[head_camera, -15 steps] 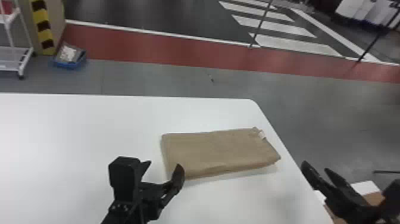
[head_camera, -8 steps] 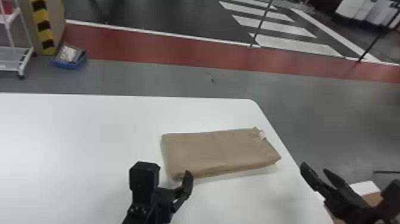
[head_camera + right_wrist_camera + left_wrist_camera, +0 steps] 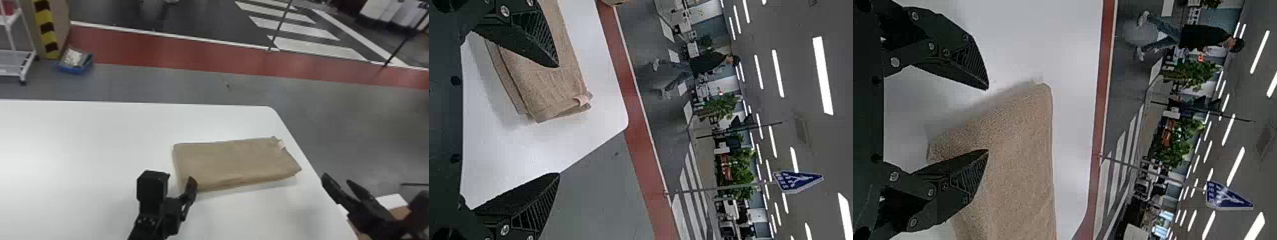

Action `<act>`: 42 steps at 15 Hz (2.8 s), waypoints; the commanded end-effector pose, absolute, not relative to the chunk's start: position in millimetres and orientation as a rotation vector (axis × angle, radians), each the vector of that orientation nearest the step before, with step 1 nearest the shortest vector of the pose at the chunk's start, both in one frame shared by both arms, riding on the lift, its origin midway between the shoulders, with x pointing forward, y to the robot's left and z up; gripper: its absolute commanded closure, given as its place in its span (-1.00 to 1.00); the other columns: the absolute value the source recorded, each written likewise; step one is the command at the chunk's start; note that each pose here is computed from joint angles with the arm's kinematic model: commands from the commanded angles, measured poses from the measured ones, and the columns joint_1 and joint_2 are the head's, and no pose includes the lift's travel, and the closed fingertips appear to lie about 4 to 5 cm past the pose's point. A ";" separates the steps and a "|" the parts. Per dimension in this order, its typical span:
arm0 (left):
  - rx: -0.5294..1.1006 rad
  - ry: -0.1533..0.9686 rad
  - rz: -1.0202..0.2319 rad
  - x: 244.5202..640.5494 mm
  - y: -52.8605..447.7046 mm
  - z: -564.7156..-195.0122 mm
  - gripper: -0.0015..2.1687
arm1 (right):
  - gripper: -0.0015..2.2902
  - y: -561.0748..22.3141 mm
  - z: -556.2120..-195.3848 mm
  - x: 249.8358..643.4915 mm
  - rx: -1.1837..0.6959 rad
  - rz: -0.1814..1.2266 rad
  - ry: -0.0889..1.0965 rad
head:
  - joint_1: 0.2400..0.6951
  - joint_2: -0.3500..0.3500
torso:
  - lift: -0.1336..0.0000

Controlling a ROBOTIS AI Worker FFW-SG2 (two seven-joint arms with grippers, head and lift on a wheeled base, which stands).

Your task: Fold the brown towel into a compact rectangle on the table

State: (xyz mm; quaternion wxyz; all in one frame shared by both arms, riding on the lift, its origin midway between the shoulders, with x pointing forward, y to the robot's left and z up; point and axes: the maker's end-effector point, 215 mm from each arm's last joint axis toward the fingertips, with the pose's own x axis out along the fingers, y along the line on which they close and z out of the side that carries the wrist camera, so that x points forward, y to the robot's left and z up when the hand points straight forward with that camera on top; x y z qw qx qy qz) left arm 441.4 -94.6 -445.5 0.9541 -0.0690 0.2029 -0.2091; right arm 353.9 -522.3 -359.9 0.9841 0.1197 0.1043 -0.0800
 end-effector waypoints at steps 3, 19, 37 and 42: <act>-0.177 0.441 -0.460 431.0 -105.7 -445.1 -0.52 | -0.90 -520.9 -368.4 355.9 0.245 -0.159 0.223 | 1.00 -1.00 | -0.87; -0.119 0.515 -0.512 422.0 -115.7 -464.7 0.16 | -0.90 -526.9 -377.3 362.8 0.257 -0.164 0.222 | 1.00 -1.00 | -0.87; -0.017 0.453 -0.253 454.0 102.6 -434.9 0.16 | -0.89 -487.6 -381.7 391.5 0.259 -0.107 0.241 | 1.00 -1.00 | -0.87; 0.035 0.477 -0.274 412.7 107.1 -431.4 0.15 | -0.88 -468.3 -382.9 398.9 0.257 -0.081 0.253 | 1.00 -1.00 | -0.87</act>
